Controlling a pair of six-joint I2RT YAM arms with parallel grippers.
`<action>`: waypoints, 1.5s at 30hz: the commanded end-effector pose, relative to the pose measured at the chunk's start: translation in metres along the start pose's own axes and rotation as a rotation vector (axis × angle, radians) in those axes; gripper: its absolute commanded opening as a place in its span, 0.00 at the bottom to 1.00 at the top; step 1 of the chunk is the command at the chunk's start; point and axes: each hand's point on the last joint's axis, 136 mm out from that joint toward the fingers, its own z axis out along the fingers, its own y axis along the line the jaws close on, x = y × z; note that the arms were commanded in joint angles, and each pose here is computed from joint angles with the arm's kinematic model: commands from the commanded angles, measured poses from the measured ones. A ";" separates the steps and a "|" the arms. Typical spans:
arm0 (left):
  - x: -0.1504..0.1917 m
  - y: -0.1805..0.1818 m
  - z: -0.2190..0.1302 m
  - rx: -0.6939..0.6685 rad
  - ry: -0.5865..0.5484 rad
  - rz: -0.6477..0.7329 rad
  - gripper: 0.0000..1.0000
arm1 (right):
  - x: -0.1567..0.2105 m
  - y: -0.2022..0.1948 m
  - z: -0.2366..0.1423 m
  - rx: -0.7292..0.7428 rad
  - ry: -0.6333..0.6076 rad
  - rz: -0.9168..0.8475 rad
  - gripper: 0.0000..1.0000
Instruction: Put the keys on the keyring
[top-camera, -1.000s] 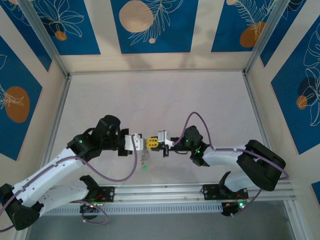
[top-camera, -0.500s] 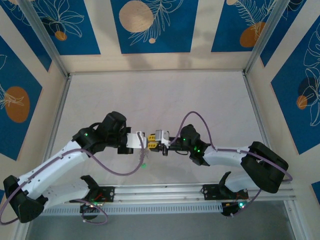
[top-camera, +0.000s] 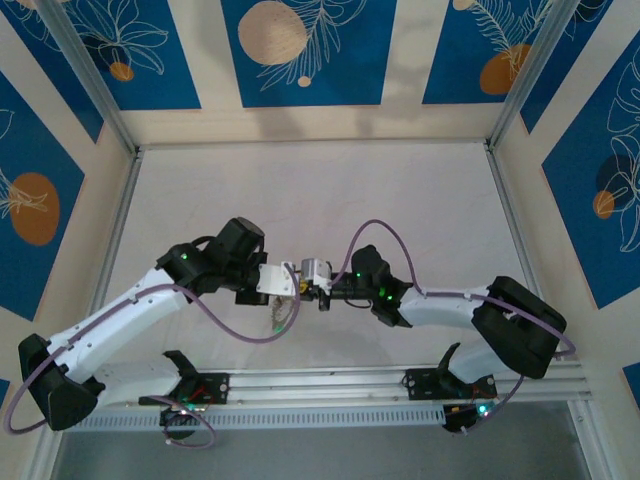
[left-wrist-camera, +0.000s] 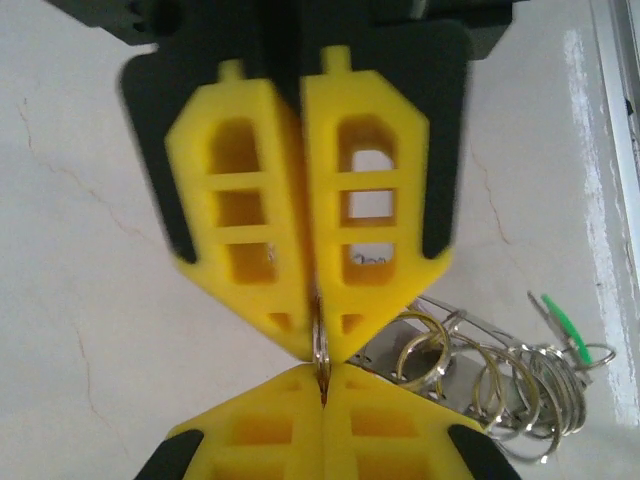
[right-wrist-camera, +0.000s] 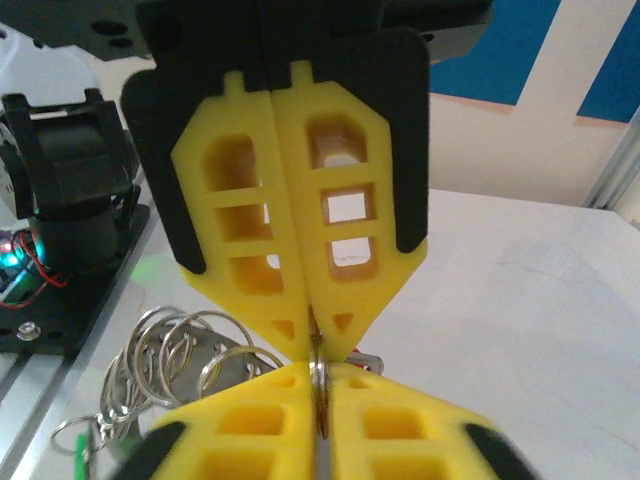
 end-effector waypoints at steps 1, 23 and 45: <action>-0.017 0.006 -0.013 -0.020 -0.049 0.040 0.00 | -0.013 -0.001 0.006 -0.019 -0.028 -0.003 0.00; -0.022 0.010 -0.016 -0.158 -0.254 -0.051 0.28 | -0.044 0.001 -0.033 0.005 -0.245 -0.032 0.00; -0.004 -0.001 0.002 -0.140 -0.192 0.008 0.00 | -0.056 -0.020 -0.041 0.129 -0.298 0.023 0.00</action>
